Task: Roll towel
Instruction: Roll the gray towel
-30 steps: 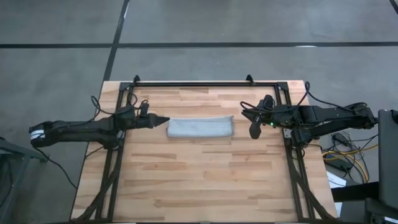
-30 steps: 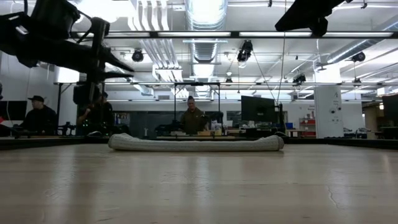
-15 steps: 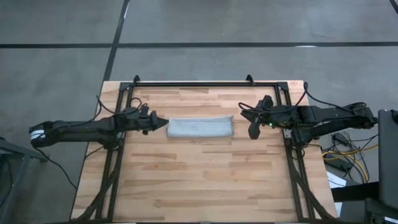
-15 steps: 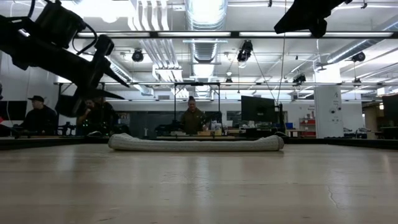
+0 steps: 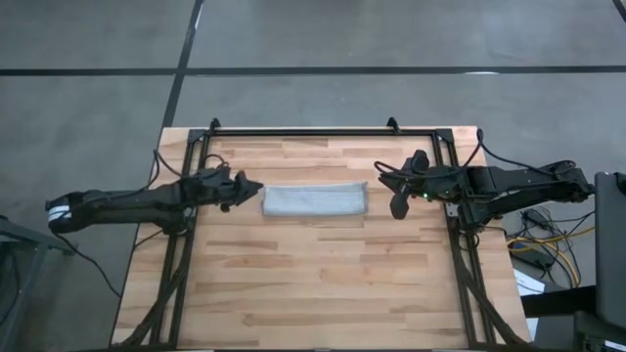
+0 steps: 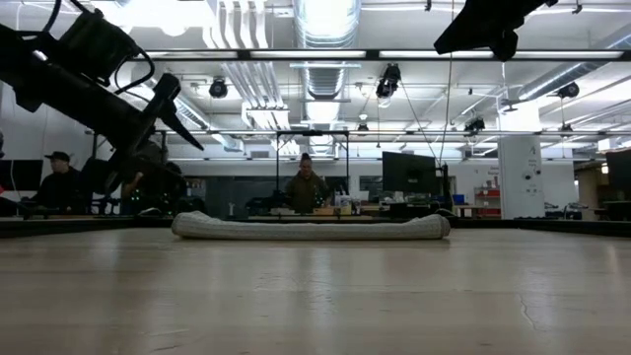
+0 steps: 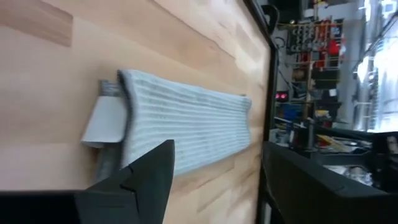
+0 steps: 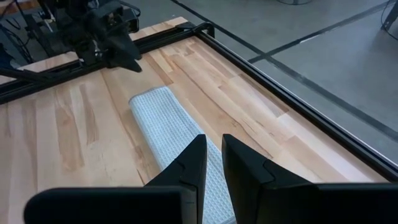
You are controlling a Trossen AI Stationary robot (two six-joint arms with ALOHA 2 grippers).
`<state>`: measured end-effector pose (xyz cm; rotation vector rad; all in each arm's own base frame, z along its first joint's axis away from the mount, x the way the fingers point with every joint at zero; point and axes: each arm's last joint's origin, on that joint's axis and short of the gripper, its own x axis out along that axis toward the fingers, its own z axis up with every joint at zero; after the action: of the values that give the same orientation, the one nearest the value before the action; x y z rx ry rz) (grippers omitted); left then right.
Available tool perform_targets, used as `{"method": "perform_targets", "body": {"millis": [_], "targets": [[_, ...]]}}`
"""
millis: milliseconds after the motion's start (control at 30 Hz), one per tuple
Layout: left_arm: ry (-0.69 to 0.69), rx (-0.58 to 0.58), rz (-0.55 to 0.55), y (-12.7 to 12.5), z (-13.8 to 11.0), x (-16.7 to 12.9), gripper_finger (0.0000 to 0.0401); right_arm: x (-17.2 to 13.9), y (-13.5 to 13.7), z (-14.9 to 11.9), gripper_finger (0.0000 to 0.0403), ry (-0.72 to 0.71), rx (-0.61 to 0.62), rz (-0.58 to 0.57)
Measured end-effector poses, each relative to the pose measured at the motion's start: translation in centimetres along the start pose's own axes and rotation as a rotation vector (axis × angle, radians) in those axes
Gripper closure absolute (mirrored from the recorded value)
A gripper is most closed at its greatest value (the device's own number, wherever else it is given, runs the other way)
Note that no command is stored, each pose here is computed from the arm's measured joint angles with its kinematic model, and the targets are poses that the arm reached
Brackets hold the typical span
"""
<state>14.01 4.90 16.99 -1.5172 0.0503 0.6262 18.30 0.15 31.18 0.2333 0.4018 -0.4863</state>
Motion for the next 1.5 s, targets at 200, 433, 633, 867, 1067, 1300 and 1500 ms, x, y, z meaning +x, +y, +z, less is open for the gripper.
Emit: {"method": "perform_targets", "body": {"millis": [200,433,633,867,1067,1300,1500], "targets": [[-0.018,0.086,0.038,0.4,0.1,0.3,0.0155,0.0,0.0,0.0,0.0353,0.000,0.000,0.000],[0.019,0.102,0.119,0.4,0.0,1.6,0.0156,0.0,0.0,0.0,0.0353,0.000,0.000,-0.001],[0.040,0.102,0.198,0.0,-0.1,3.1,0.0156,0.0,0.0,0.0,0.0353,0.000,0.000,-0.001],[0.067,0.070,0.288,0.6,-0.2,4.4,0.0157,0.0,0.0,0.0,0.0353,0.000,0.000,-0.001],[0.072,0.068,0.329,0.8,-0.2,5.1,0.0158,0.0,0.0,0.0,0.0353,0.000,0.000,-0.002],[0.080,0.068,0.376,1.1,-0.3,6.0,0.0158,0.0,0.0,0.0,0.0353,-0.001,0.000,-0.002],[0.091,0.071,0.401,1.3,-0.4,6.5,0.0158,0.0,0.0,0.0,0.0353,-0.001,0.000,-0.001]]}}
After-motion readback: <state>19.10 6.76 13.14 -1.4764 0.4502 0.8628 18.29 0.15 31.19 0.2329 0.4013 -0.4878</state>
